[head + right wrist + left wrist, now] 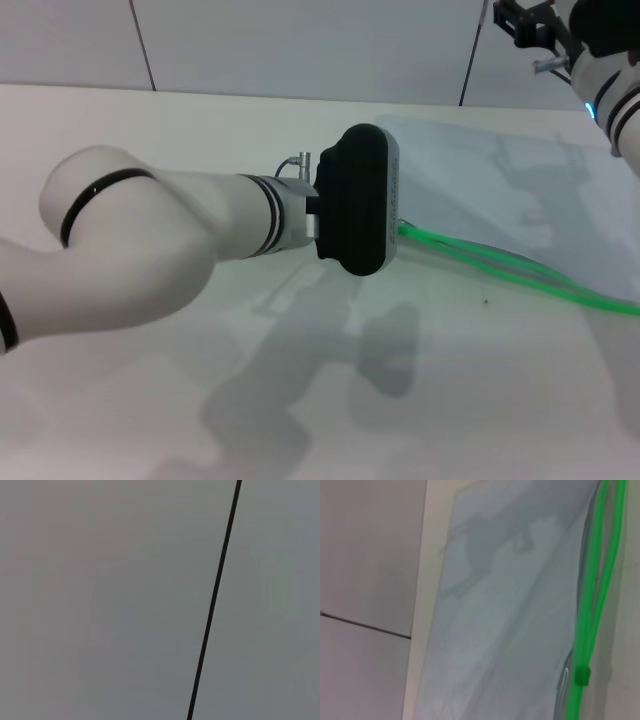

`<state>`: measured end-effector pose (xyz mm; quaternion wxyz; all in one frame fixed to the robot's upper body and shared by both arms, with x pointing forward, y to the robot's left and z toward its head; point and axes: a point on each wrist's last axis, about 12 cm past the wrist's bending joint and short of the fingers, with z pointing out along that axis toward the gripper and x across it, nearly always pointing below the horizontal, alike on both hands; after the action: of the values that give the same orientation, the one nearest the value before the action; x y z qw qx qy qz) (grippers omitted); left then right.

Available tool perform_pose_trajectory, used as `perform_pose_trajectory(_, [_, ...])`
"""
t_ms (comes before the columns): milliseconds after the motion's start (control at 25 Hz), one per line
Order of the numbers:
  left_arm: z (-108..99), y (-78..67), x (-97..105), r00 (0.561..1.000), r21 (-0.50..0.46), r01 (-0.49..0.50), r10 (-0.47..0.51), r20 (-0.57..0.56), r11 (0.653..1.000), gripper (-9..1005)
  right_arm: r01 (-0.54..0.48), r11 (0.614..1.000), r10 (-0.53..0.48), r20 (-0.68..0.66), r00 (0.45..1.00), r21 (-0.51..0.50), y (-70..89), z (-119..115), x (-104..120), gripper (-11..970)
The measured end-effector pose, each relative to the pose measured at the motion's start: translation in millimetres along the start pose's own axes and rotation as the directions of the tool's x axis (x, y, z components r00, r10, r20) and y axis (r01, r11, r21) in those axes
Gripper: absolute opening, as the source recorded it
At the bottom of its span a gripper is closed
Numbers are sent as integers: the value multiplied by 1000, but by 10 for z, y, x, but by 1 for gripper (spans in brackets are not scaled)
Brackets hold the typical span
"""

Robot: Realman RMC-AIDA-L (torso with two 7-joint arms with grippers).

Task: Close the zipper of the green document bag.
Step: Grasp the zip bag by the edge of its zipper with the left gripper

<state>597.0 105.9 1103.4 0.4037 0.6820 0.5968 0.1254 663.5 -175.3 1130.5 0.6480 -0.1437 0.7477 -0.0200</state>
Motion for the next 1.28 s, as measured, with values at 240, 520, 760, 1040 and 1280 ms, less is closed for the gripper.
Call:
perform_pose_trajectory(240, [38, -21, 12, 1000, -31, -3, 4, 25, 1000, 842, -5, 1000, 5, -4, 1000, 0, 1, 2, 11, 868])
perform_pose_trajectory(520, [66, -48, -11, 998, -70, -12, 16, 66, 998, 843, -4, 1000, 4, -5, 1000, 0, 1, 4, 14, 865])
perform_pose_trajectory(760, [114, -58, 34, 997, -81, -4, 10, 70, 997, 842, -4, 1000, 4, -4, 1000, -1, 4, 6, 8, 863])
perform_pose_trajectory(1040, [144, -75, 34, 996, -90, -9, 17, 85, 996, 842, -5, 1000, 5, -3, 1000, -1, 5, 7, 6, 860])
perform_pose_trajectory(1280, [149, -73, 23, 994, -114, -15, 27, 104, 993, 843, -5, 1000, 5, -1, 1000, -2, 10, 12, -4, 858])
